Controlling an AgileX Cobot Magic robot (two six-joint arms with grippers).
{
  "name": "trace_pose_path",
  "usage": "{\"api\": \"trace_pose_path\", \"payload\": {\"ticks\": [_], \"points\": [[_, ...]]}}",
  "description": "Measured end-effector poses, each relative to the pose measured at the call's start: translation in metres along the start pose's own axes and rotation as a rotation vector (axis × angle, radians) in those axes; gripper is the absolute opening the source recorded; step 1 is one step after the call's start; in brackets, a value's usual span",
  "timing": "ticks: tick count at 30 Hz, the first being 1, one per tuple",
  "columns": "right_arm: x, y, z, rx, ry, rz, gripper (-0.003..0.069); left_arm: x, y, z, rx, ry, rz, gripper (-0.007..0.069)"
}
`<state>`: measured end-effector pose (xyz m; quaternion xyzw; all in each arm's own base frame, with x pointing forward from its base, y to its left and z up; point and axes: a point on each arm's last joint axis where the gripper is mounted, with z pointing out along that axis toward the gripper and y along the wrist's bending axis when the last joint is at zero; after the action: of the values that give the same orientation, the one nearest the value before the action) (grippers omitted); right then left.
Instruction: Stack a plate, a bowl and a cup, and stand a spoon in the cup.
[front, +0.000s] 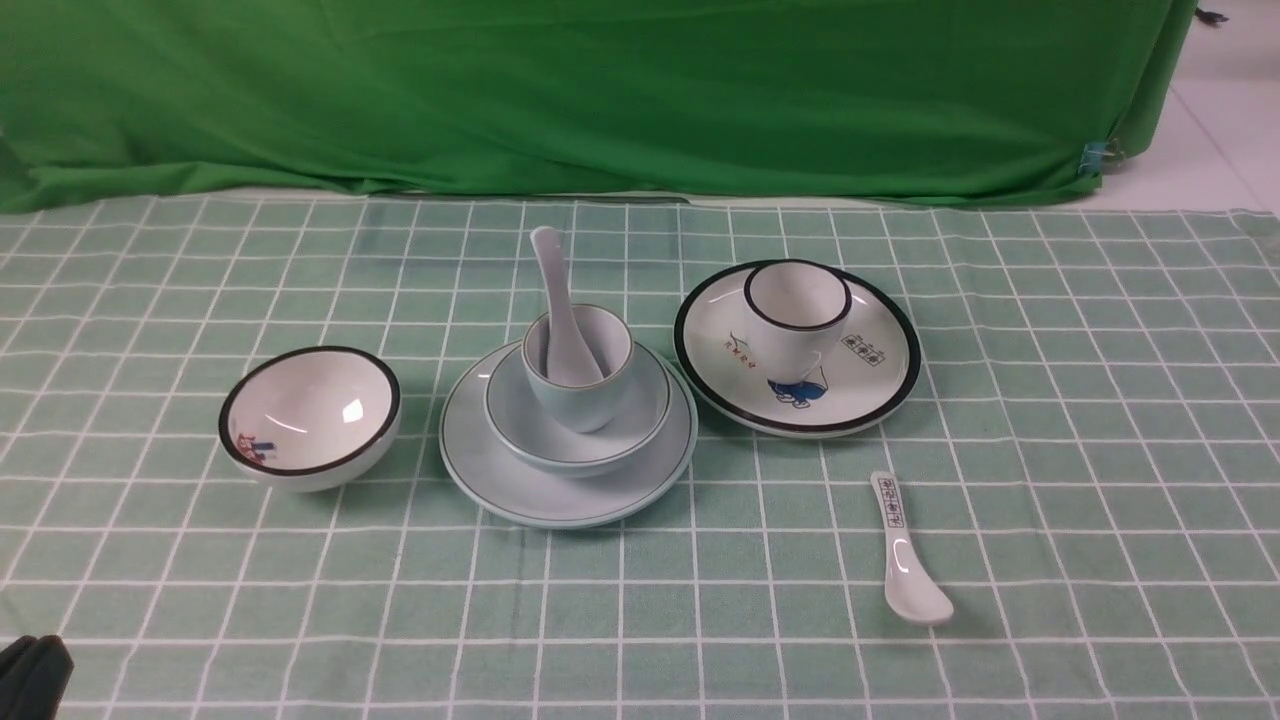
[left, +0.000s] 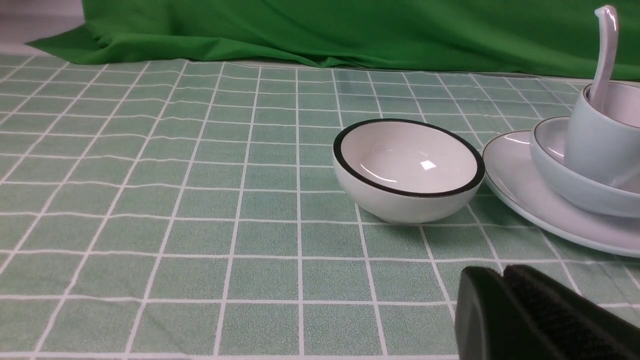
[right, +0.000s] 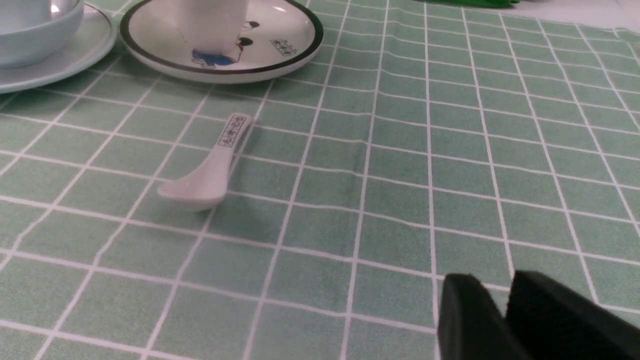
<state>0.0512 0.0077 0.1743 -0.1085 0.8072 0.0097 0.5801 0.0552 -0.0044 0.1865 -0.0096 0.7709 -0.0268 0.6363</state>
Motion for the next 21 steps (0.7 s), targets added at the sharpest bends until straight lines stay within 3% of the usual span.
{"api": "trace_pose_path", "payload": {"ticks": [21], "points": [[0.0000, 0.0000, 0.0000, 0.000, 0.000, 0.000, 0.0220, 0.0000, 0.0000, 0.0000, 0.000, 0.000, 0.004, 0.0018]]}}
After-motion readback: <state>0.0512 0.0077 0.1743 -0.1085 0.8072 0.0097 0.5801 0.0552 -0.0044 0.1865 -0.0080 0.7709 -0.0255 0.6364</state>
